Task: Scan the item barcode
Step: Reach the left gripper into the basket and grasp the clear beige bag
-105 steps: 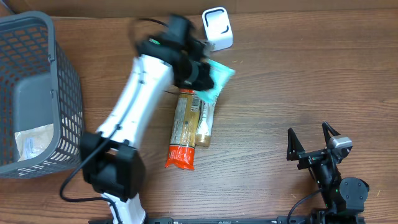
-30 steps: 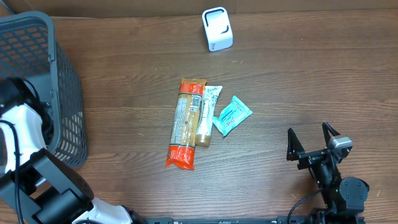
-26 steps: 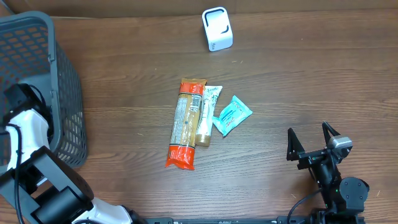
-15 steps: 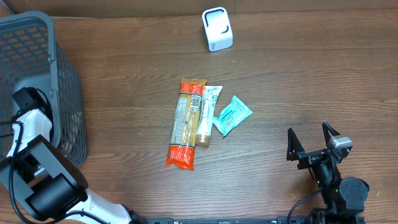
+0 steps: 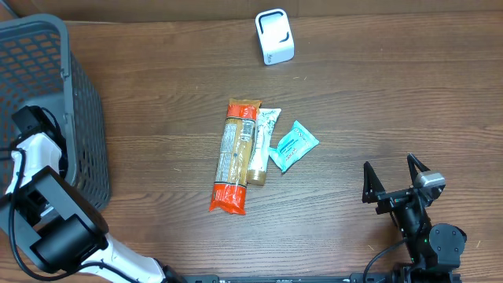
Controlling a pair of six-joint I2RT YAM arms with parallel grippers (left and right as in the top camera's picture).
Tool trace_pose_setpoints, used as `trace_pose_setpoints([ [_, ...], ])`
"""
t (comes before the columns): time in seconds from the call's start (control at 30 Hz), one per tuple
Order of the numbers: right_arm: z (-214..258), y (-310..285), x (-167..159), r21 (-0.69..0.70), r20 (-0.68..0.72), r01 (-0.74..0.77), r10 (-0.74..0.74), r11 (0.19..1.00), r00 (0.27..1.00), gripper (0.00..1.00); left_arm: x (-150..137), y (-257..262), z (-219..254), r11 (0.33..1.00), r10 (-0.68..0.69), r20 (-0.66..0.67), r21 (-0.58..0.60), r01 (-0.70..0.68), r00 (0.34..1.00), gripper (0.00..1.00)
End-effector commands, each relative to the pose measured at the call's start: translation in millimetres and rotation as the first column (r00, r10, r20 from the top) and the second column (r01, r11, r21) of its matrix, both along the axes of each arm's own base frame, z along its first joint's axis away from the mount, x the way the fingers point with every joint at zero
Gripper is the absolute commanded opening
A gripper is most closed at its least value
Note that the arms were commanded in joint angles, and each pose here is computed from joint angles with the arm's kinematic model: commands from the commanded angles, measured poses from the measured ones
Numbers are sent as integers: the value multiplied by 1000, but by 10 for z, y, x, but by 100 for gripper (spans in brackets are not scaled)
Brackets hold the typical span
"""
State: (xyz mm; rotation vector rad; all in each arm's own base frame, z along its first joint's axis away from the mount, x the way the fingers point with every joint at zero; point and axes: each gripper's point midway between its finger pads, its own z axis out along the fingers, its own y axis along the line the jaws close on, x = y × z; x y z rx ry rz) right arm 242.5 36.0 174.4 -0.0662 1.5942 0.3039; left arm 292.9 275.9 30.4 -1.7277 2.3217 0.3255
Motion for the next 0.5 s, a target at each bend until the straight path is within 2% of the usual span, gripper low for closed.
trace_pose_setpoints([
  [0.0, -26, -4, 5, -1, -1, 5, -5, 1000, 1000, 100, 62, -206, -163, 976, -173, -26, -137, 168, 985, 13],
  [0.07, -26, -4, 5, -1, -1, 5, -5, 1000, 1000, 100, 226, -140, 124, 973, -197, 21, -122, 198, 980, 9],
  [0.3, -26, -4, 5, -1, -1, 5, -5, 1000, 1000, 100, 657, 37, 1291, 961, -273, 185, -1, 278, 944, 11],
  [0.47, -26, -4, 5, -1, -1, 5, -5, 1000, 1000, 100, 839, -65, 2421, 915, -404, 339, 144, 378, 849, 13],
])
